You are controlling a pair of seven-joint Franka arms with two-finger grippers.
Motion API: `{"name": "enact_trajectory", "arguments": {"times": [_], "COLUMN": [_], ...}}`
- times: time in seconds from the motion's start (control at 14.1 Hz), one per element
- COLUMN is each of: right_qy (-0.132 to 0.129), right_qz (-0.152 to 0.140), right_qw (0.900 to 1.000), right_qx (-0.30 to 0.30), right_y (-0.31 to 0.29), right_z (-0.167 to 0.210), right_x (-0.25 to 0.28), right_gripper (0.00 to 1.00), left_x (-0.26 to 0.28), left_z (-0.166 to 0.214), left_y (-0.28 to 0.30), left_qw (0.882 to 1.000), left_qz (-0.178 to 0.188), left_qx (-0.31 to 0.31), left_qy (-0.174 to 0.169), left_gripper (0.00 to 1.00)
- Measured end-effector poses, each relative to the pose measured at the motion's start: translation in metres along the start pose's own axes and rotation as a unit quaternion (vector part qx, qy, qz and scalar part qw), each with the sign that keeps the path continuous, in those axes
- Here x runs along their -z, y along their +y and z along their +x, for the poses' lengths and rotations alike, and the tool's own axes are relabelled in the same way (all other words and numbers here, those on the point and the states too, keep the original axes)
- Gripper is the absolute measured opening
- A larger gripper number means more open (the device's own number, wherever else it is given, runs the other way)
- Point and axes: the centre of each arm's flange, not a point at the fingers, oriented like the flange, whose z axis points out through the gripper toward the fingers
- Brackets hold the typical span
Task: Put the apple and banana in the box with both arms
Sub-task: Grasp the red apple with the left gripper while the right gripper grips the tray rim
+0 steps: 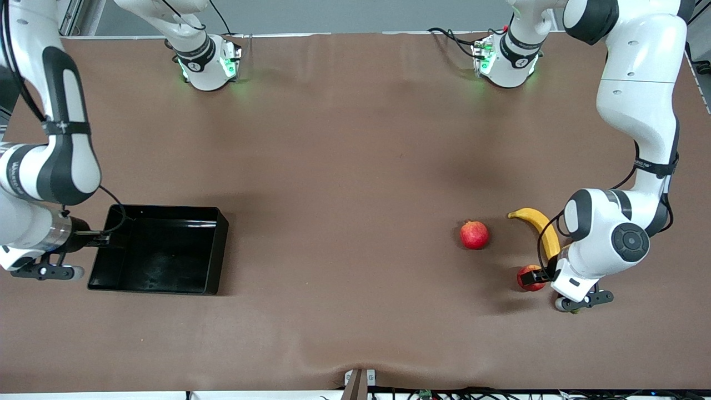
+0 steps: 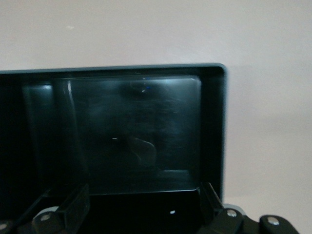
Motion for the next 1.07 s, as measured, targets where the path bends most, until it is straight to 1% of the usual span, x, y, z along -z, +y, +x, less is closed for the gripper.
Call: {"name": "enact_trajectory", "arguments": {"times": [0.28,0.57,0.71,0.78,0.85,1.0,1.07], "right_qy": [-0.013,-0.035,-0.042,-0.042,-0.042,-0.043,-0.043], "right_qz": [0.002,0.004,0.005,0.005,0.004,0.004,0.005], "right_qw": [1.000,0.999,0.999,0.999,0.999,0.999,0.999], "right_qx": [-0.007,-0.016,-0.017,-0.018,-0.018,-0.018,-0.015], "right_y": [0.048,0.063,0.065,0.066,0.067,0.067,0.067], "right_z": [0.002,0.002,0.001,0.001,0.002,0.002,0.002], "right_x": [-0.053,-0.095,-0.107,-0.112,-0.115,-0.120,-0.120], "right_gripper": [1.00,1.00,1.00,1.00,1.00,0.96,0.88], "left_x": [0.000,-0.014,-0.020,-0.018,-0.017,-0.014,-0.011], "left_z": [-0.001,-0.005,-0.005,-0.004,-0.003,0.000,0.001], "left_y": [0.009,0.008,0.007,0.007,0.007,0.003,0.002], "left_qw": [1.000,1.000,1.000,1.000,1.000,1.000,1.000], "left_qz": [-0.008,-0.007,-0.007,-0.008,-0.008,-0.008,-0.007], "left_qx": [0.011,0.011,0.011,0.011,0.012,0.011,0.010], "left_qy": [-0.001,-0.010,-0.010,-0.008,-0.007,-0.004,-0.005], "left_gripper": [1.00,1.00,0.81,0.76,0.76,0.76,0.76]}}
